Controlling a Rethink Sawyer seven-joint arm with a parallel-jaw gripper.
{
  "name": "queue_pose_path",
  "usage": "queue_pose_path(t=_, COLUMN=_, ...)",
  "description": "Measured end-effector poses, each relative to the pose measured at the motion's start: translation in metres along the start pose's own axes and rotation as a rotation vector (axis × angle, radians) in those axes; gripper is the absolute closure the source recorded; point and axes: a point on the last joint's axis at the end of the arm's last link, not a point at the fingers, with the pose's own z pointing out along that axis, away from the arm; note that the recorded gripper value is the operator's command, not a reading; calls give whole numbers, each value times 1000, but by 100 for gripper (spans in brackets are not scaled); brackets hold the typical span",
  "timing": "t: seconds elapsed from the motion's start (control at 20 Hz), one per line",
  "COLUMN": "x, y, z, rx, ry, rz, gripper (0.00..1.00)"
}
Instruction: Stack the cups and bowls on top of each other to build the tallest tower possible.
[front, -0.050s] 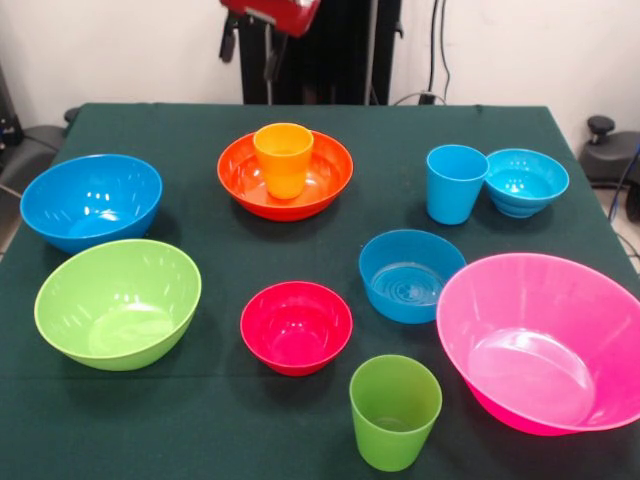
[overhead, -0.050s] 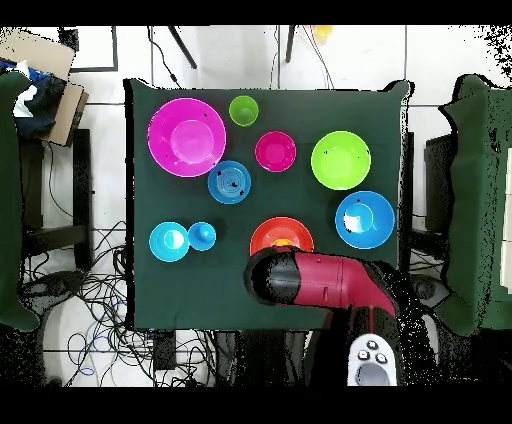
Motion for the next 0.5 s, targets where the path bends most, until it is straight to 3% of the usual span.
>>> queue_pose_path(t=0.5, x=4, y=-12, z=-26, rx=-1, ry=-8, rz=28, gripper=0)
